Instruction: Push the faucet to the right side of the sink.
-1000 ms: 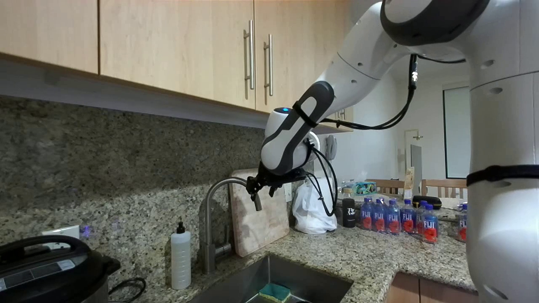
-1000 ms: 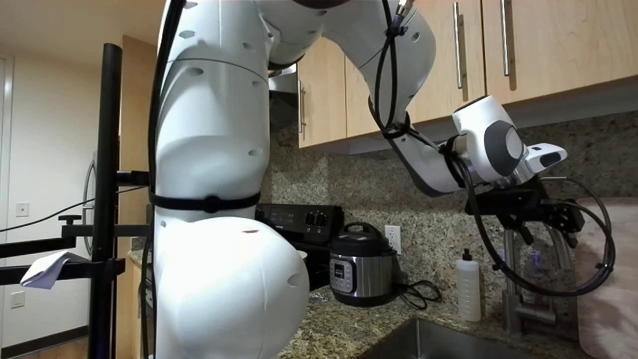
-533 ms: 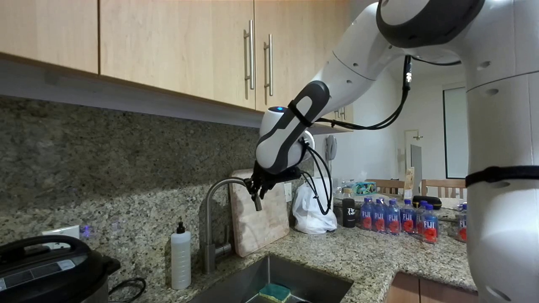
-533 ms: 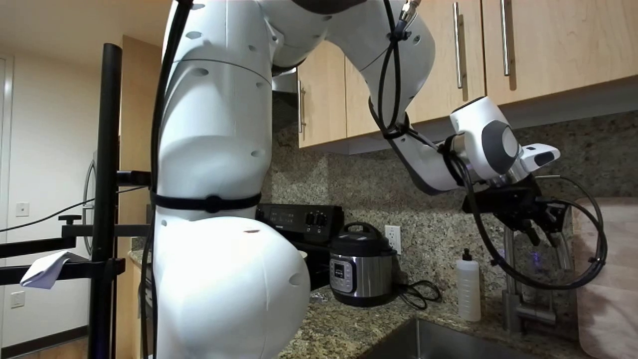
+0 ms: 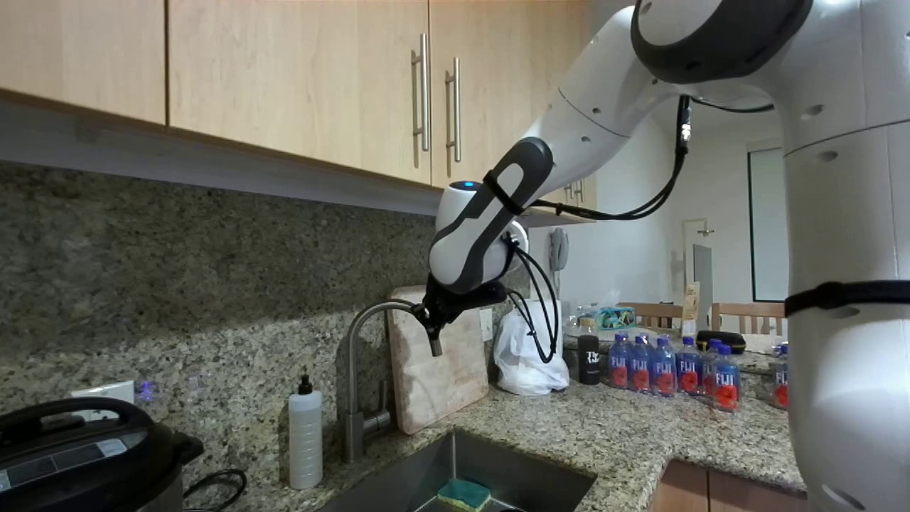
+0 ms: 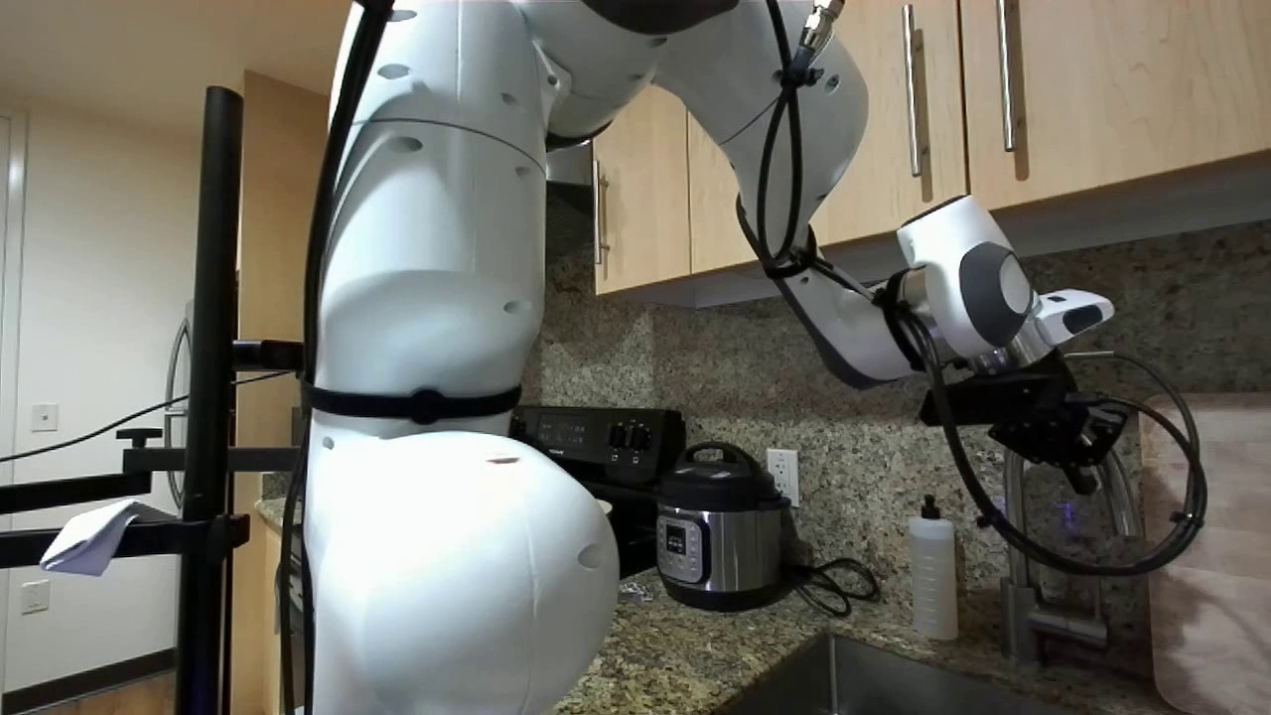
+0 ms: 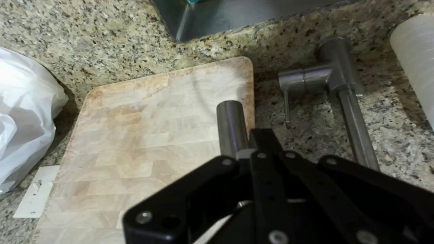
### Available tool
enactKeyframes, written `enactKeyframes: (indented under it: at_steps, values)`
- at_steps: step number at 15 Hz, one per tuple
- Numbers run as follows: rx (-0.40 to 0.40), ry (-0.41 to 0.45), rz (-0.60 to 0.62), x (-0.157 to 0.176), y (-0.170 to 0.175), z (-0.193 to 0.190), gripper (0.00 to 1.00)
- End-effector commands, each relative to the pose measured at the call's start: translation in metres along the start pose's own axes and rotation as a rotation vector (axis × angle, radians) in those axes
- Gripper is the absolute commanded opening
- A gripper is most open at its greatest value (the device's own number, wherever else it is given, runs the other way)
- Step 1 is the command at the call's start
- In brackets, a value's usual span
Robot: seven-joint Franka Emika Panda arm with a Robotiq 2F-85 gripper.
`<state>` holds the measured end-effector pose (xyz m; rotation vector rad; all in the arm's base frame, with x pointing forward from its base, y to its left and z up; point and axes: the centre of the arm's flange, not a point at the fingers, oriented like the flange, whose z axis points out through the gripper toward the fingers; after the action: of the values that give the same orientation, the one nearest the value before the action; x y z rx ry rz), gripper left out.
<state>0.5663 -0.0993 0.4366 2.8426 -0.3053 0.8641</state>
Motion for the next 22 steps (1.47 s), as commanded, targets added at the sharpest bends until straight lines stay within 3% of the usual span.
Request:
enactKeyframes:
  at_steps: [1, 11, 16, 19, 22]
  values:
    - [-0.012, -0.015, 0.016, 0.015, 0.002, 0.006, 0.0]
    - [-0.063, -0.032, 0.063, 0.033, 0.017, 0.014, 0.0]
    - [-0.146, 0.037, 0.085, 0.026, 0.02, 0.026, 0.0]
    - [-0.153, 0.073, 0.069, 0.018, 0.009, 0.037, 0.0]
    - [-0.171, 0.181, 0.082, -0.004, -0.004, 0.03, 0.0]
